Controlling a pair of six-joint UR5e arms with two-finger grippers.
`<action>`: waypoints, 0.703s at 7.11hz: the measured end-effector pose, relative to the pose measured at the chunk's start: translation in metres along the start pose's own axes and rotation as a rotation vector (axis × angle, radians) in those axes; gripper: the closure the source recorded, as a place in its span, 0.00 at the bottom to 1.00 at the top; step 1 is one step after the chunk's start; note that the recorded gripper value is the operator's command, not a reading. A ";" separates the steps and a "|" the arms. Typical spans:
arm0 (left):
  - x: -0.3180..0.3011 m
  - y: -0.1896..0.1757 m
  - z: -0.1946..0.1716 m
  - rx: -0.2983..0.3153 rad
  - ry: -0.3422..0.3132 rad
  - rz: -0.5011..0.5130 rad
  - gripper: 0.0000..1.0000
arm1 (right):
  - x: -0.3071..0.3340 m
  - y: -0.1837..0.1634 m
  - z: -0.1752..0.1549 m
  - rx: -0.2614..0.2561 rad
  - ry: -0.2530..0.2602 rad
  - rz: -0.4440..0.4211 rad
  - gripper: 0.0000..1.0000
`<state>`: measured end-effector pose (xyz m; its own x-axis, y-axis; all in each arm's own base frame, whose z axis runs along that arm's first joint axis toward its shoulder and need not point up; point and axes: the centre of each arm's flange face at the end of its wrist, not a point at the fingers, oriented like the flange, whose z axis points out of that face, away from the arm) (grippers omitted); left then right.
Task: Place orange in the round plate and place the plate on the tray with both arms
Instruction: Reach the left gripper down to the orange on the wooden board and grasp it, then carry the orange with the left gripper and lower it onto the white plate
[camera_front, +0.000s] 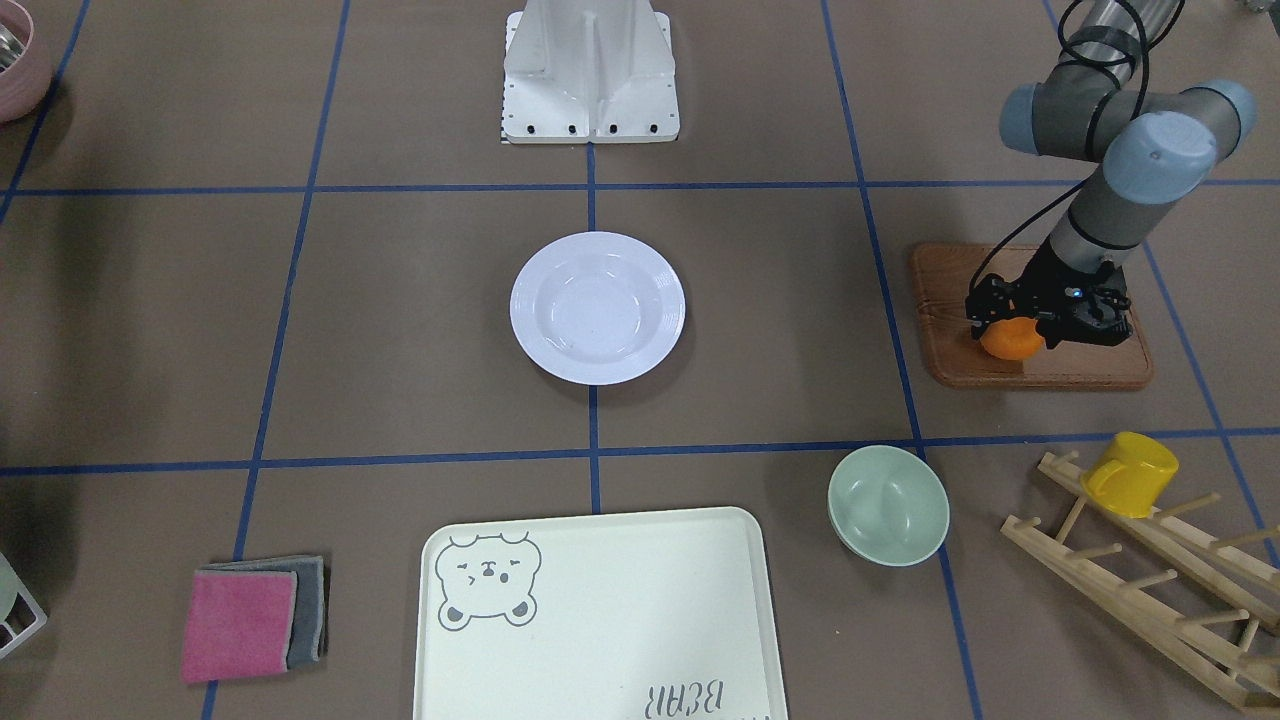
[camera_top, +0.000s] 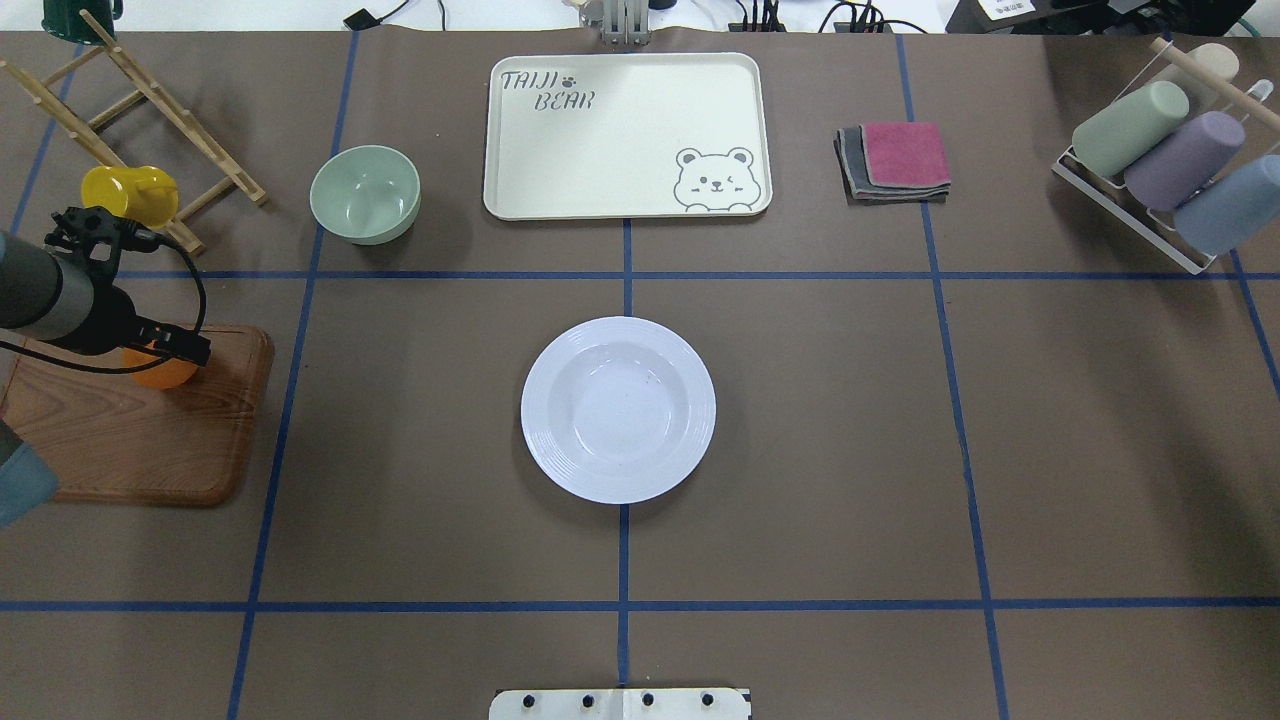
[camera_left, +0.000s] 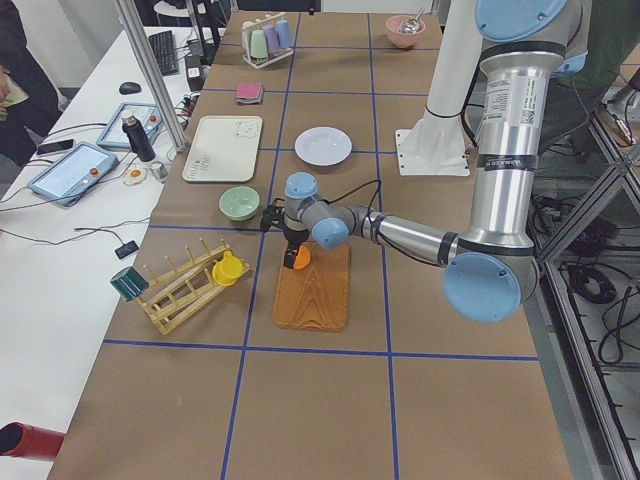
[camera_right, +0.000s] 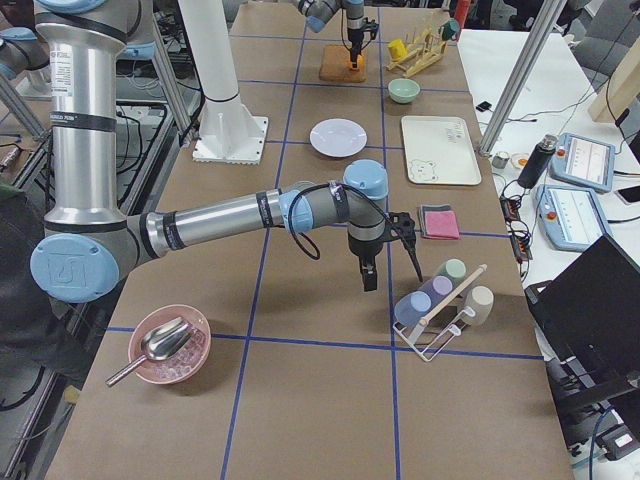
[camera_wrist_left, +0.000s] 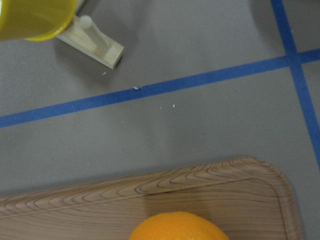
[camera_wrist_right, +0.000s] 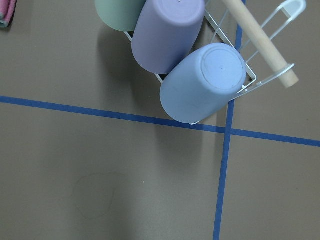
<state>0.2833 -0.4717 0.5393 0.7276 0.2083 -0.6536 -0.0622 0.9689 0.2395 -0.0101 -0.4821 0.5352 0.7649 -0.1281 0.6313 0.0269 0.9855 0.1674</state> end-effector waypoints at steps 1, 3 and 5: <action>0.000 0.002 0.001 -0.001 -0.003 0.004 1.00 | 0.000 0.000 0.000 0.000 0.000 0.000 0.00; 0.016 -0.001 -0.018 0.016 0.030 0.022 1.00 | -0.001 -0.002 -0.001 0.003 -0.001 -0.002 0.00; 0.081 -0.037 -0.063 0.023 0.073 -0.013 1.00 | -0.003 -0.004 -0.002 0.006 -0.003 -0.006 0.00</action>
<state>0.3013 -0.4819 0.4323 0.6763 0.2055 -0.7074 -0.0363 0.9684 0.2467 -0.0111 -0.4853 0.5308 0.7625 -0.1342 0.6329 0.0274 0.9841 0.1756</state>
